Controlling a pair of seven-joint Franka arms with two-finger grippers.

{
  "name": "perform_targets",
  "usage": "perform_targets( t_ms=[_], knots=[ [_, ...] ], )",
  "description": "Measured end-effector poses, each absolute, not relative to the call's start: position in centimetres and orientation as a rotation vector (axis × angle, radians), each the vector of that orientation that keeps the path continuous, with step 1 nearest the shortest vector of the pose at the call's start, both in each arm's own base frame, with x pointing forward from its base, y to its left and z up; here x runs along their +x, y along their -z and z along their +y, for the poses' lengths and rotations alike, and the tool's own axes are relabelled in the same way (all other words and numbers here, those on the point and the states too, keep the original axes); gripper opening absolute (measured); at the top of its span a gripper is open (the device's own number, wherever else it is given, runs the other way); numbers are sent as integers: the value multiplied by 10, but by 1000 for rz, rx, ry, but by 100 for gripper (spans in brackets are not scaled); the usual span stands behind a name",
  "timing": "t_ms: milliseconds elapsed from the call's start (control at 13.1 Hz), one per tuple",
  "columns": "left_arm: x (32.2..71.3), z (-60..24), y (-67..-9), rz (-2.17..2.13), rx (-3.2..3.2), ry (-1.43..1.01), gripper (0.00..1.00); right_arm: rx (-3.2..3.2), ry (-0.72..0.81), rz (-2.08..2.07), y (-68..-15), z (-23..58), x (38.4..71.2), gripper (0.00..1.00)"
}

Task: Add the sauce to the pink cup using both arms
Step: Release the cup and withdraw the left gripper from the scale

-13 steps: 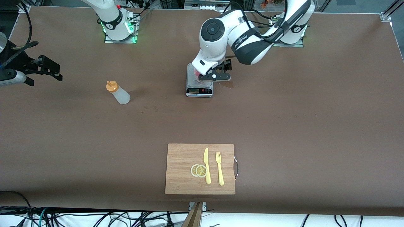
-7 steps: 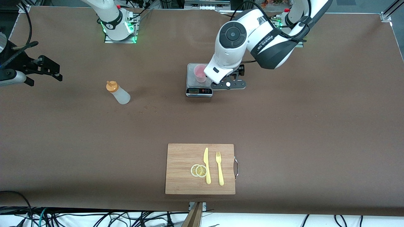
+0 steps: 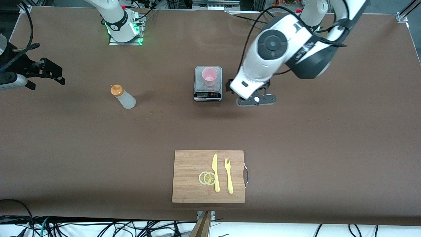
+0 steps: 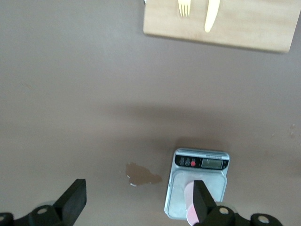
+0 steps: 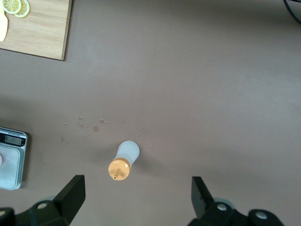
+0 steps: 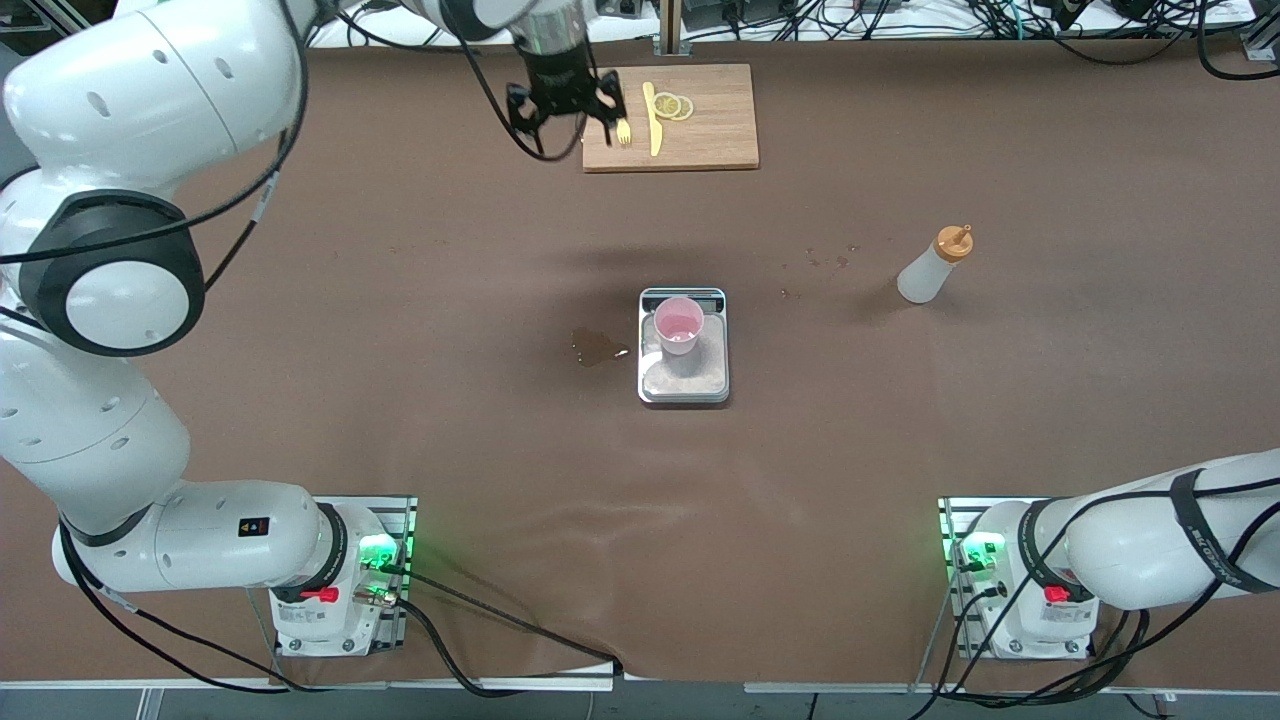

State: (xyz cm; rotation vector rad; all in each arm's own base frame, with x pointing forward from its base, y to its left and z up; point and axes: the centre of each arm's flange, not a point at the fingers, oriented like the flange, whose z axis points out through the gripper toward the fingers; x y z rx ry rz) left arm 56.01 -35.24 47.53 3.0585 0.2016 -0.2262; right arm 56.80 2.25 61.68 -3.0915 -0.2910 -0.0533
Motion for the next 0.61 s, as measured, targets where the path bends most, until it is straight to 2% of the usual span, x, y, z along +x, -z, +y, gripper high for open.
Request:
perform_targets(
  t_ms=[230,613],
  knots=[
    [586,-305,-495,175,3050,185,100,-3092,53,-291,-617,22,568,100],
    [599,-228,-539,55,3071,104,100,-3092,54,-290,-617,22,568,100]
  ],
)
